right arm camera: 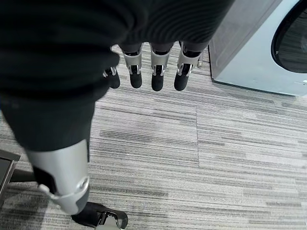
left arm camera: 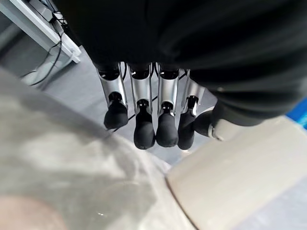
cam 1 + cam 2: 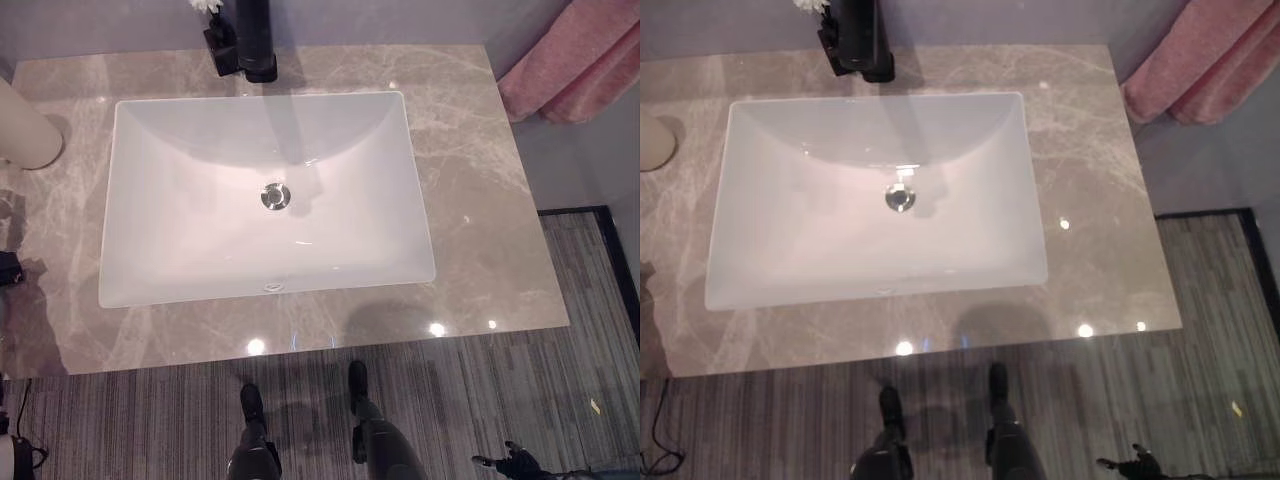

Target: Put brush and paste in cup on sink, flatten towel.

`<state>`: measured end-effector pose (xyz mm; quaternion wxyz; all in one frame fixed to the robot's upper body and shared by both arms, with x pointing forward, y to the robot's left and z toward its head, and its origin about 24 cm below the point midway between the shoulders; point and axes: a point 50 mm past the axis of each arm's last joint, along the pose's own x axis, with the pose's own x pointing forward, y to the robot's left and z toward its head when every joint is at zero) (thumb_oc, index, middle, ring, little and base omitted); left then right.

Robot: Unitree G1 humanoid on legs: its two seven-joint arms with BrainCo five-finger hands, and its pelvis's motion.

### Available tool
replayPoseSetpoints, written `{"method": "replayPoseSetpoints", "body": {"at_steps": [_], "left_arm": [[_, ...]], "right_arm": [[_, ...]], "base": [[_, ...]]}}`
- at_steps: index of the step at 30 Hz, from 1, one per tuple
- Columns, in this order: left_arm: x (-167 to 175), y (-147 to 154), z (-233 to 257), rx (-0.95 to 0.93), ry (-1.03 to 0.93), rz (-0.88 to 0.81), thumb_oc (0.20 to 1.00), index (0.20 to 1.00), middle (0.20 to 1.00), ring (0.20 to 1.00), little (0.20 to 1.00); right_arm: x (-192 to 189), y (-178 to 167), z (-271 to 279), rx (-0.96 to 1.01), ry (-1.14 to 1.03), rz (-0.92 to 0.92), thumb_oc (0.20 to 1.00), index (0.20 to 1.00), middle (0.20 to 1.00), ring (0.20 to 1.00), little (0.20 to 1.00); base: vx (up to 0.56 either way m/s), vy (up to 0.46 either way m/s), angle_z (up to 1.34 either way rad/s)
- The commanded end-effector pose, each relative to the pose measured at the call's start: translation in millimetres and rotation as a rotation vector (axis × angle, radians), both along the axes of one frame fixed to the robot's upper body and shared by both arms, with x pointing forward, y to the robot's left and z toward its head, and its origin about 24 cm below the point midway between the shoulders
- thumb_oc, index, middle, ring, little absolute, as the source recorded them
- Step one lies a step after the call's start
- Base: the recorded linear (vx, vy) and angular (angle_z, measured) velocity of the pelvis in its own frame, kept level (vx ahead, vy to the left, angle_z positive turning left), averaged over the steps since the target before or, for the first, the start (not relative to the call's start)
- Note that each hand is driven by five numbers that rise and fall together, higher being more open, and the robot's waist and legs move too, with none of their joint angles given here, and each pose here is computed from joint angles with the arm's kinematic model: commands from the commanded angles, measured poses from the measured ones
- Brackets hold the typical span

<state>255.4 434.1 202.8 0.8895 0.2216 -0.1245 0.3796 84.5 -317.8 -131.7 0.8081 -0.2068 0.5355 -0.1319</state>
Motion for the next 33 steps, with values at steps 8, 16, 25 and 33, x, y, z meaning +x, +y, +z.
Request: {"method": "replayPoseSetpoints", "body": {"at_steps": [8,16,25,33], "left_arm": [[-7.3,17.9,51.7,0.060,-0.111,0.097,0.200,0.200,0.200,0.200,0.200],[6.3,11.5,70.1,0.075,-0.126,0.085,0.200,0.200,0.200,0.200,0.200],[17.6,-0.2,80.5,0.089,-0.162,0.057,0.200,0.200,0.200,0.200,0.200],[21.3,-4.3,82.4,0.076,-0.191,0.053,0.200,0.200,0.200,0.200,0.200]], "right_arm": [[-1.4,-11.6,5.4,-0.042,0.001,-0.007,1.000,1.000,1.000,1.000,1.000],[5.0,-8.9,5.7,-0.038,-0.016,0.006,1.000,1.000,1.000,1.000,1.000],[11.0,-6.4,6.5,-0.032,-0.035,0.022,1.000,1.000,1.000,1.000,1.000],[19.9,-5.0,8.9,-0.028,-0.075,0.022,1.000,1.000,1.000,1.000,1.000]], "base": [[0.00,-0.005,-0.02],[0.00,0.000,0.00],[0.01,0.002,-0.02],[0.00,-0.004,-0.03]]}}
